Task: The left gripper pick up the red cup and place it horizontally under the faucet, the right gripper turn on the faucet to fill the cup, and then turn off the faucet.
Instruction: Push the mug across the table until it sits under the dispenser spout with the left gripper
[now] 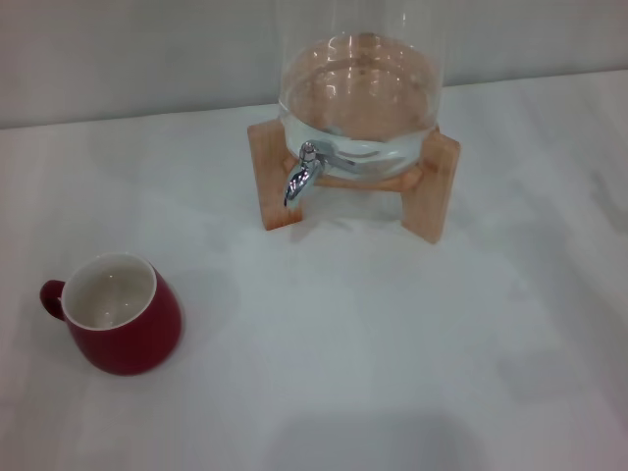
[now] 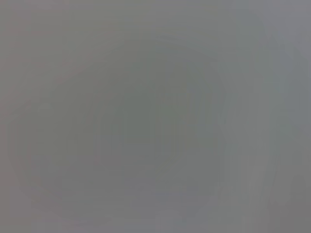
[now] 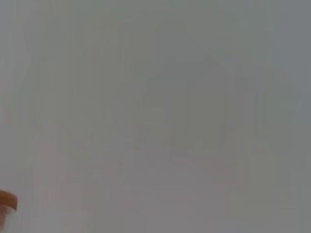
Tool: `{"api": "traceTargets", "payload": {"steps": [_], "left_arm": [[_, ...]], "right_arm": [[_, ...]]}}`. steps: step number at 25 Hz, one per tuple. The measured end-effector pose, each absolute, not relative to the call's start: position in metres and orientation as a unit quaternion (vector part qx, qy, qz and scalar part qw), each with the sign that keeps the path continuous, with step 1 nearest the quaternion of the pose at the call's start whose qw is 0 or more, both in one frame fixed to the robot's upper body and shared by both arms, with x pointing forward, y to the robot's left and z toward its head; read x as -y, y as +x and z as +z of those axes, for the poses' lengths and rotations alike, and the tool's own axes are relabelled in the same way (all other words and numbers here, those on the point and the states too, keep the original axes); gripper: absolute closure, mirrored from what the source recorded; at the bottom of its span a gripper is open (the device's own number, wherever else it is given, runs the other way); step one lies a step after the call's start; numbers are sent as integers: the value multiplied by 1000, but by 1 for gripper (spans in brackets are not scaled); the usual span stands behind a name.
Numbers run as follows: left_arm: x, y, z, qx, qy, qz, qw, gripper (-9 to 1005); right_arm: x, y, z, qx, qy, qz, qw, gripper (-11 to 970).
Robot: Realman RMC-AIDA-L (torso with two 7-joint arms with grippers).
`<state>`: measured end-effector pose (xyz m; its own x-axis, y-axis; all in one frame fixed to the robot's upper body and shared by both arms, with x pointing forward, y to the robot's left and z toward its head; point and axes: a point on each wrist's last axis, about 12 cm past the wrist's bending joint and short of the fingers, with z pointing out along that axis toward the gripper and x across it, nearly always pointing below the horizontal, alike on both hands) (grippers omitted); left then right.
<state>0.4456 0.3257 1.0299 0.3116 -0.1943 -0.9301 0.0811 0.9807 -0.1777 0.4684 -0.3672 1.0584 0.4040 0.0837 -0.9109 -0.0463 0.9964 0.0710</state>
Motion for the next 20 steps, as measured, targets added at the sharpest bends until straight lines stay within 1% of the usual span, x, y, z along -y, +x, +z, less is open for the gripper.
{"api": "traceTargets", "payload": {"steps": [8,20], "left_arm": [[-325,447,1030,-581,-49,-86,808,136],[-325,445,1029,-583,-49,-86,806,137]], "right_arm": [[367,474,1052,-571,22,37,820,86],[367,471,1054,-563,21,37,825,87]]}}
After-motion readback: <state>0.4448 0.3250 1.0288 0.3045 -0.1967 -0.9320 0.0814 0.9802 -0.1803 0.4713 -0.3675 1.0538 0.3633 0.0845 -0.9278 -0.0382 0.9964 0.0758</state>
